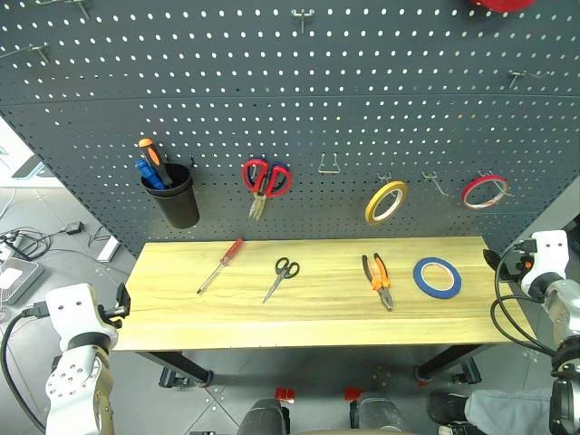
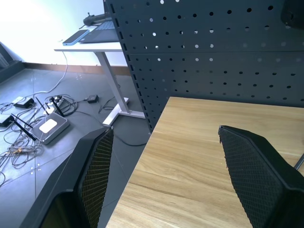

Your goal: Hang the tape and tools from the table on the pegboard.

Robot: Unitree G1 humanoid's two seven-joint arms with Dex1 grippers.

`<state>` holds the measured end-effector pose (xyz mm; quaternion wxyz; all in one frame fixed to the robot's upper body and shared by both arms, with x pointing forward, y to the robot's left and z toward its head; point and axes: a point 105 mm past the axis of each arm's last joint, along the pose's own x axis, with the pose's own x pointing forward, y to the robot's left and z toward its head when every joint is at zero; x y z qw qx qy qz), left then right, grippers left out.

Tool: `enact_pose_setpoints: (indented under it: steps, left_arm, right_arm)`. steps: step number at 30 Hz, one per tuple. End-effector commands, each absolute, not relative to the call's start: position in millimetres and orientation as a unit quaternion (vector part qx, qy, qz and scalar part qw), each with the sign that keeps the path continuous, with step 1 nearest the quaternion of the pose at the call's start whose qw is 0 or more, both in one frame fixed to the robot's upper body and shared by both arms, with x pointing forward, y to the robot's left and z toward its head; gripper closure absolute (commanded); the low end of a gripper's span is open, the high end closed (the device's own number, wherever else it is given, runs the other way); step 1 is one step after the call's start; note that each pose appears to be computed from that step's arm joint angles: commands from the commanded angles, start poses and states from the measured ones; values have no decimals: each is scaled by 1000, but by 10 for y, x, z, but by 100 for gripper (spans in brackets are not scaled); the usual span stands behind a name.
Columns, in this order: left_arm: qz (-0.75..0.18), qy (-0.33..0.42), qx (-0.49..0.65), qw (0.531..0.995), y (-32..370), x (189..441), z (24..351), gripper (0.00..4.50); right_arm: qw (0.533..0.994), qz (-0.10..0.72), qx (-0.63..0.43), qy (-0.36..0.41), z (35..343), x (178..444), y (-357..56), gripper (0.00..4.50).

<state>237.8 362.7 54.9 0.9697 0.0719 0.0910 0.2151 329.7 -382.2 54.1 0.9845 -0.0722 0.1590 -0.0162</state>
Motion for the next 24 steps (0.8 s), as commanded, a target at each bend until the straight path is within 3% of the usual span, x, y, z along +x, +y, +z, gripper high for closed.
enact_pose_setpoints:
  steps: [1,10,14,18,24]
  left_arm:
    - [206,75,90,972,3618,2399,638,78]
    - [227,85,92,966,3673,2317,581,78]
    - [235,80,101,963,3692,2235,634,78]
    - [169,73,113,977,3475,2272,732,78]
    - [-9,77,150,986,2798,2475,845,78]
  right_arm:
    - [988,-11,-80,131,697,3355,-3798,0]
    - [987,3,-86,133,675,3363,-3732,0]
    - [983,52,-100,142,616,3342,-3547,0]
    - [977,124,-84,151,564,3282,-3207,0]
    - [961,199,-98,163,548,3155,-2730,0]
